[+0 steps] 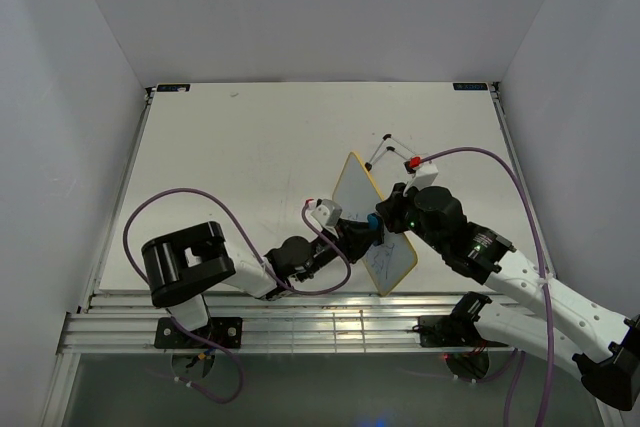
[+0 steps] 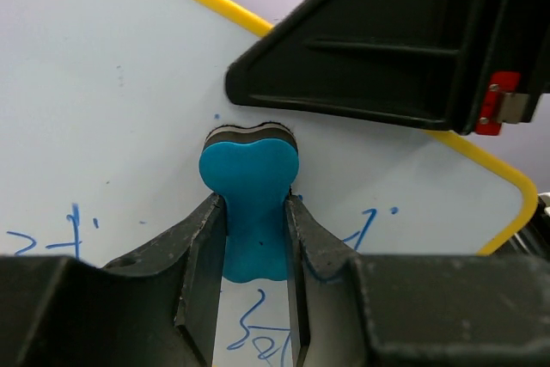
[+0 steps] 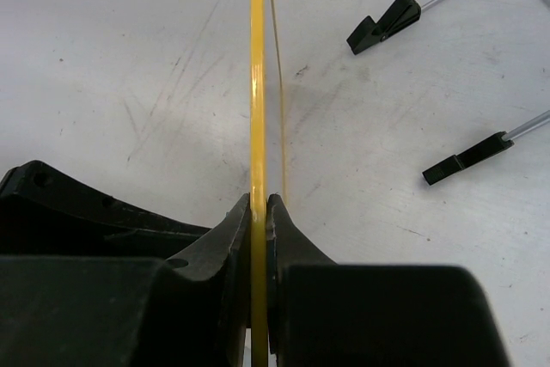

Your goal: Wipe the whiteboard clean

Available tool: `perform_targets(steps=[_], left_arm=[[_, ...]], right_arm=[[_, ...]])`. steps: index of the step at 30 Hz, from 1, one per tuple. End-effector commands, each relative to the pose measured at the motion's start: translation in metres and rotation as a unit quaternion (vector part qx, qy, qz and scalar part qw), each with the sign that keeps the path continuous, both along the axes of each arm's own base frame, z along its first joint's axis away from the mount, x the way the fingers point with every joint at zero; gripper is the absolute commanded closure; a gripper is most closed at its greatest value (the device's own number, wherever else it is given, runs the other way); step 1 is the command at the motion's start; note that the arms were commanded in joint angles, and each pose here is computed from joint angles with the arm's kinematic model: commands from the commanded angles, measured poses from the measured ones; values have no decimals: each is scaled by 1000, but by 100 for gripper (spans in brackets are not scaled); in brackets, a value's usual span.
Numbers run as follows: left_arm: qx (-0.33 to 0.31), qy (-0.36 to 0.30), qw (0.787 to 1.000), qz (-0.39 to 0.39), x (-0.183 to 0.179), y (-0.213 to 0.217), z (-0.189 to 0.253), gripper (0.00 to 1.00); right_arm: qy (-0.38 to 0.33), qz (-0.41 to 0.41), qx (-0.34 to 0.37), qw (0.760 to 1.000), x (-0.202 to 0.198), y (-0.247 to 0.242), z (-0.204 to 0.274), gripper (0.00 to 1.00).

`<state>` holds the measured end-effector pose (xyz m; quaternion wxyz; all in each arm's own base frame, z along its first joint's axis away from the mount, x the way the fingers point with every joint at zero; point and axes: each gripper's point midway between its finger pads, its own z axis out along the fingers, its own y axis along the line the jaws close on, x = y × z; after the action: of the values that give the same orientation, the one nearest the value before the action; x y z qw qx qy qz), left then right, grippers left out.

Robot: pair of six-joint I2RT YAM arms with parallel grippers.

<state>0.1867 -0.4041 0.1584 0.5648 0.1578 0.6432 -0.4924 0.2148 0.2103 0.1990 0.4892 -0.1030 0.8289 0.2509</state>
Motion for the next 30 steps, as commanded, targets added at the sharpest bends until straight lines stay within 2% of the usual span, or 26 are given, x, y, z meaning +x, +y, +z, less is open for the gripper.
perform_targets(steps=[1, 5, 9, 15, 20, 26, 30], left_arm=[[-22, -33, 994, -104, -43, -33, 37, 100], [-2, -21, 997, -70, -33, -26, 25, 100], [31, 24, 999, 25, 10, 3, -2, 100], [26, 59, 995, 79, 50, 48, -17, 100], [36, 60, 990, 121, 78, 73, -28, 100], [45, 77, 988, 126, 85, 82, -58, 100], [35, 92, 992, 85, 69, 76, -68, 100]], right_arm=[[6, 111, 135, 985, -27, 55, 56, 92], [4, 111, 139, 984, -28, 54, 60, 92], [6, 124, 150, 981, -35, 55, 66, 92], [16, 158, 157, 975, -48, 58, 65, 92], [20, 168, 173, 970, -55, 58, 72, 92], [7, 147, 179, 973, -51, 51, 80, 92], [11, 136, 163, 977, -46, 50, 68, 92]])
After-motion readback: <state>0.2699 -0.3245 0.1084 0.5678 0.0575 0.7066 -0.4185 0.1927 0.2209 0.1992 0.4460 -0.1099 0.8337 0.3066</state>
